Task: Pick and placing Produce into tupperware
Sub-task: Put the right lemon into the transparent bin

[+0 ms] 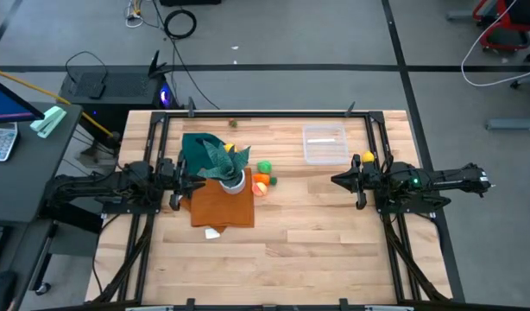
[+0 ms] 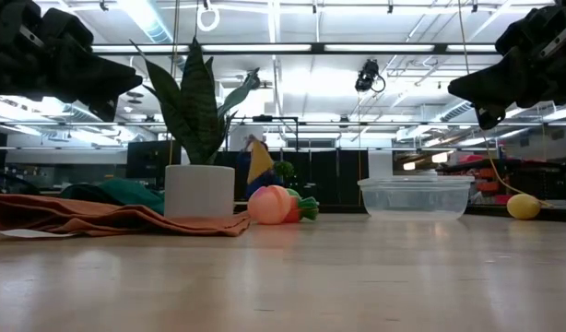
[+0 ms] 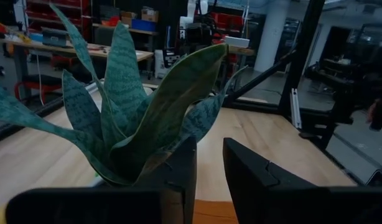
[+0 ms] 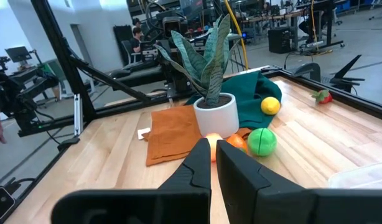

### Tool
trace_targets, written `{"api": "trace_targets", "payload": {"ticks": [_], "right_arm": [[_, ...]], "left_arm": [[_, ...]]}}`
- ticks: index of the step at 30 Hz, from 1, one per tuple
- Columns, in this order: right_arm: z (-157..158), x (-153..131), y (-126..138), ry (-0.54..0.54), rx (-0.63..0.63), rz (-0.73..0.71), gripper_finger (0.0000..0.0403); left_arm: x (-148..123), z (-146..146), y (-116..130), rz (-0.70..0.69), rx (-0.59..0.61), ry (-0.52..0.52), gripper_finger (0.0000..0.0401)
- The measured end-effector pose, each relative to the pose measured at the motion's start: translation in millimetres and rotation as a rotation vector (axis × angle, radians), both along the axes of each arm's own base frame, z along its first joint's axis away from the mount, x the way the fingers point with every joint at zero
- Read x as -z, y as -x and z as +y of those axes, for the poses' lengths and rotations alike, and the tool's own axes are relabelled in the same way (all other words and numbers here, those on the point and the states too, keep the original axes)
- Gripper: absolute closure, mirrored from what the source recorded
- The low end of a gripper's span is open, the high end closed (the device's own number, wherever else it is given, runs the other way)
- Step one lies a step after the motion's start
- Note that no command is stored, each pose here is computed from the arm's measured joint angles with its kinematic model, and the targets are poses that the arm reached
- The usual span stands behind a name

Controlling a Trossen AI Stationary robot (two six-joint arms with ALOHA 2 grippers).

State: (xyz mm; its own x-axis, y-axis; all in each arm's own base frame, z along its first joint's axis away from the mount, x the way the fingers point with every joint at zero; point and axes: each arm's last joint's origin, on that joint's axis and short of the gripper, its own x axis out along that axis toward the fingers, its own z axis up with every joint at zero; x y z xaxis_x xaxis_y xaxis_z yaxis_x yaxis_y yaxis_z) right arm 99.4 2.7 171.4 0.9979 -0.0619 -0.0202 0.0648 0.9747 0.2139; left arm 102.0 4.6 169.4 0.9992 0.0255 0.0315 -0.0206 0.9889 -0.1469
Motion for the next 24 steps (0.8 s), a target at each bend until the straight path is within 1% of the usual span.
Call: {"api": "trace_targets", "payload": {"ticks": [3, 8, 12, 21, 24], "right_arm": [[0.0, 0.0, 0.0, -0.009, 0.000, -0.001, 0.0402], [0.0, 0.0, 0.0, -0.069, 0.001, -0.005, 0.0402], [0.0, 0.0, 0.0, -0.073, 0.001, -0.005, 0.0402], [0.0, 0.0, 0.0, -0.102, 0.002, -0.007, 0.0402], [0.0, -0.2, 0.0, -0.103, 0.002, -0.008, 0.0402]], "left_arm": [[-0.1, 0.0, 0.0, 0.000, -0.001, -0.010, 0.0319], [-0.1, 0.0, 0.0, 0.000, -0.001, -0.005, 0.0325], [-0.1, 0.0, 0.0, 0.000, 0.000, 0.003, 0.0323], [-0.2, 0.0, 0.0, -0.004, 0.005, 0.149, 0.0318], [0.0, 0.0, 0.0, -0.005, 0.006, 0.159, 0.0323]]}}
